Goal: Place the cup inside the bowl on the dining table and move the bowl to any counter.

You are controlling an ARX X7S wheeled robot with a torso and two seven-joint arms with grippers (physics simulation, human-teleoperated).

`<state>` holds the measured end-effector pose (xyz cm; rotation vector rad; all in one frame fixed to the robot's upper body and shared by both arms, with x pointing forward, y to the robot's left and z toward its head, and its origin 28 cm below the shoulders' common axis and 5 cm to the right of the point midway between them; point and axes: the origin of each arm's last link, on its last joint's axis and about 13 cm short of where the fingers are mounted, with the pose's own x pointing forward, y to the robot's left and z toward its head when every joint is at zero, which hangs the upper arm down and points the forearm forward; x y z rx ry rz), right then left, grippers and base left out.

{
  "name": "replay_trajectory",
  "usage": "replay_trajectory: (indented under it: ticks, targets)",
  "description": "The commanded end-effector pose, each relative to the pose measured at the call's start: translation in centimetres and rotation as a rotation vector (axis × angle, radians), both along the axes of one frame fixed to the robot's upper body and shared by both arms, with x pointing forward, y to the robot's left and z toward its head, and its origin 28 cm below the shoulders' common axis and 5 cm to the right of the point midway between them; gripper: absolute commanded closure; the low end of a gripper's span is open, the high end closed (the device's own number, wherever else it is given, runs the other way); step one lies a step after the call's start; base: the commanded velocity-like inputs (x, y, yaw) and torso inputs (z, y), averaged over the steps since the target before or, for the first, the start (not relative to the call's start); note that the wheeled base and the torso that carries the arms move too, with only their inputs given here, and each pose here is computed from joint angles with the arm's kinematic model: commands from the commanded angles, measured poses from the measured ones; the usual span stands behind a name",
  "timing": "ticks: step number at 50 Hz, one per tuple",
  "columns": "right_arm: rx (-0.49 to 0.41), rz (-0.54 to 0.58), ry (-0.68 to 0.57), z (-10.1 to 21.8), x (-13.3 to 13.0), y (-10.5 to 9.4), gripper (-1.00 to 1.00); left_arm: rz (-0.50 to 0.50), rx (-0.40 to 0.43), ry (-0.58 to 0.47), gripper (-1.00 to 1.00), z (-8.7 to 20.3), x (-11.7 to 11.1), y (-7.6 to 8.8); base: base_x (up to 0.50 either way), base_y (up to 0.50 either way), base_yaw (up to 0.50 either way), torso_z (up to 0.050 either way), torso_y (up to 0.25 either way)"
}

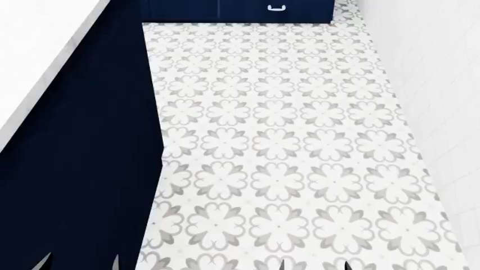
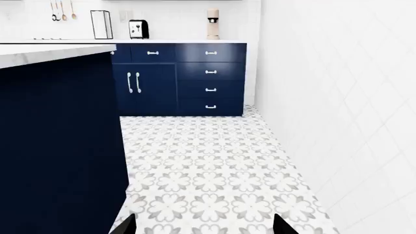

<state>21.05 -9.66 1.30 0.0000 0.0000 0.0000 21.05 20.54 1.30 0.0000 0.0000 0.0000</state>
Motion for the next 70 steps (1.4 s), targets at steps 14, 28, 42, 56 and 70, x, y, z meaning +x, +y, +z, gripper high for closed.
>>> replay_trajectory:
  ticks: [14,28,42,56,70]
  targets:
    - [0.011,0.004,-0.013,0.07,-0.04,-0.01,-1.0,0.006,-0.005,0.003,-1.0,-0.02,-0.09,0.14,0.0,0.0,0.0,0.0,0.0]
    - [0.003,0.005,-0.004,0.03,-0.09,-0.01,-1.0,0.0,-0.007,0.006,-1.0,-0.02,-0.11,0.1,-0.5,0.04,0.0,0.0,0.0]
    - [-0.001,0.008,-0.003,-0.1,0.01,0.02,-1.0,0.003,-0.011,-0.01,-1.0,0.34,-0.17,0.0,-0.5,0.03,0.0,0.0,0.0]
    - [-0.01,0.009,-0.006,0.0,0.0,0.02,-1.0,-0.001,-0.007,-0.007,-1.0,0.22,-0.16,0.03,-0.49,0.21,0.0,0.0,0.0]
    - [-0.021,0.005,-0.011,0.04,-0.02,0.0,-1.0,-0.005,-0.009,-0.008,-1.0,0.24,-0.19,0.08,-0.26,0.46,0.0,0.0,0.0]
